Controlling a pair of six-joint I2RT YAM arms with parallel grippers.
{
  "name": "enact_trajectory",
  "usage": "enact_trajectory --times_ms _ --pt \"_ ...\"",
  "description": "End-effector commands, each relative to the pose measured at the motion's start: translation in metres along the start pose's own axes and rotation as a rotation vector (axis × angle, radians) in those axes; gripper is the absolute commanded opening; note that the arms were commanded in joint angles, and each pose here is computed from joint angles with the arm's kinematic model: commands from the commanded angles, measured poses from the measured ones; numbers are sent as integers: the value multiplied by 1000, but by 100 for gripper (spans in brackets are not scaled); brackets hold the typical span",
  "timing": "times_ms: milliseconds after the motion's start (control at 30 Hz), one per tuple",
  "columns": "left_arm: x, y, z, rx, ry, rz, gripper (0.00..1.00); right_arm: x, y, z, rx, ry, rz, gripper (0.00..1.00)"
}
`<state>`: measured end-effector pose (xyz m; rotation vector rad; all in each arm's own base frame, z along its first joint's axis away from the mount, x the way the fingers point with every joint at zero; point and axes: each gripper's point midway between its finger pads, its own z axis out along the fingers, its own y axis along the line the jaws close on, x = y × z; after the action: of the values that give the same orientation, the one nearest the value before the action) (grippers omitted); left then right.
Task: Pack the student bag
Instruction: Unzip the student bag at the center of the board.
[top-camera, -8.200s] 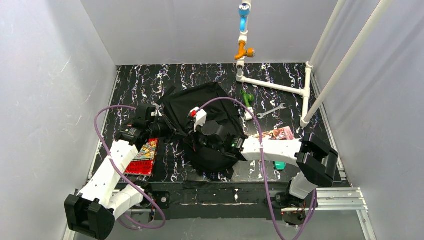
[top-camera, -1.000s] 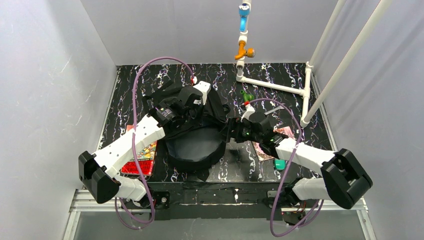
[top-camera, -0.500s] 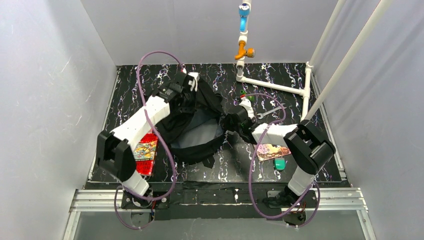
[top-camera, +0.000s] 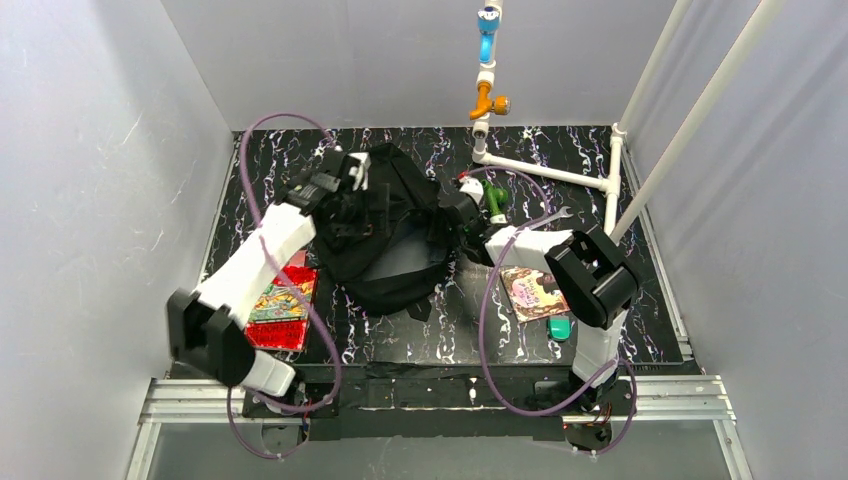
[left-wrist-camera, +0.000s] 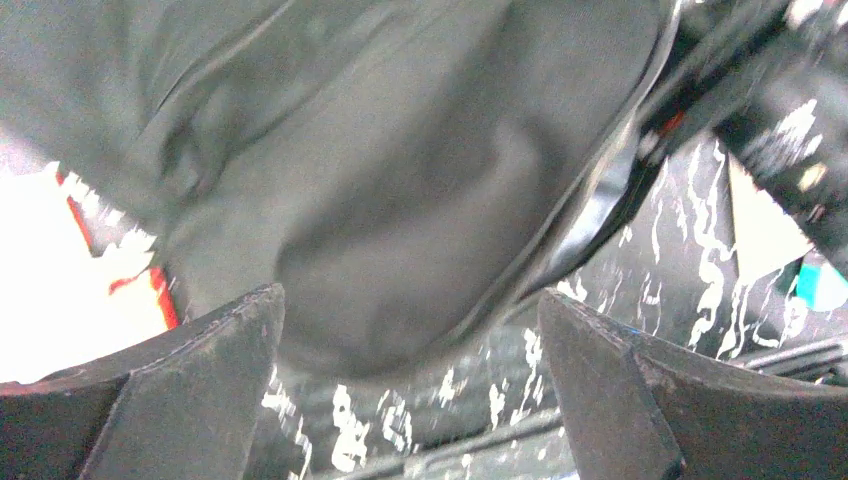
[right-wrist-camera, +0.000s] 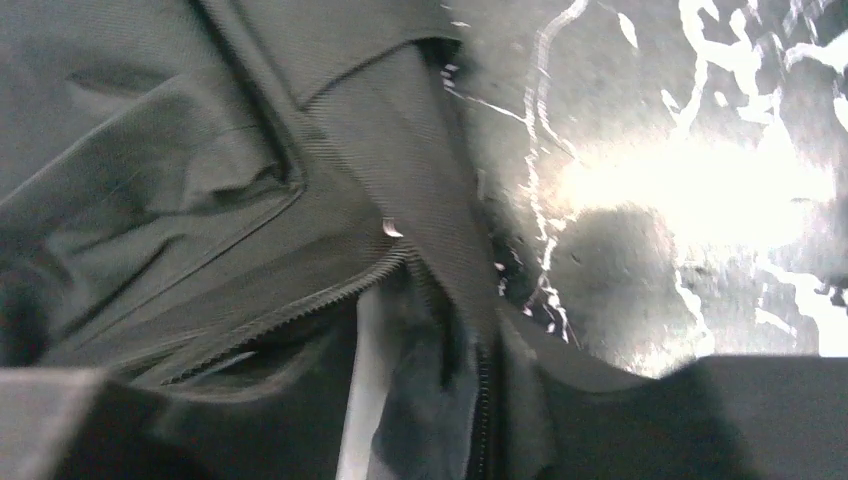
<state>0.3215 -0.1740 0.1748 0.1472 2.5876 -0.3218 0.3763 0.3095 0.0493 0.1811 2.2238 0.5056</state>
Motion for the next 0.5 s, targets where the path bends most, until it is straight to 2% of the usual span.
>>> enact_trajectory --times_ms 0,33,133,300,400,467 --pt "28 41 -75 -118 -110 -87 98 -25 31 -16 -92 50 -182 65" --pt "36 56 -84 -172 -129 -131 98 -27 28 -24 -78 60 -204 74" --pt "68 118 -97 -346 -132 -381 98 -31 9 -51 -6 107 -287 87" --pt "103 197 -94 -500 -89 -787 98 -24 -24 -97 44 152 -369 93" --pt "115 228 -88 -627 -57 -907 98 -5 -48 -116 51 154 -341 94" --pt "116 235 -76 -632 -38 -909 98 -1 -45 -132 37 155 -327 94"
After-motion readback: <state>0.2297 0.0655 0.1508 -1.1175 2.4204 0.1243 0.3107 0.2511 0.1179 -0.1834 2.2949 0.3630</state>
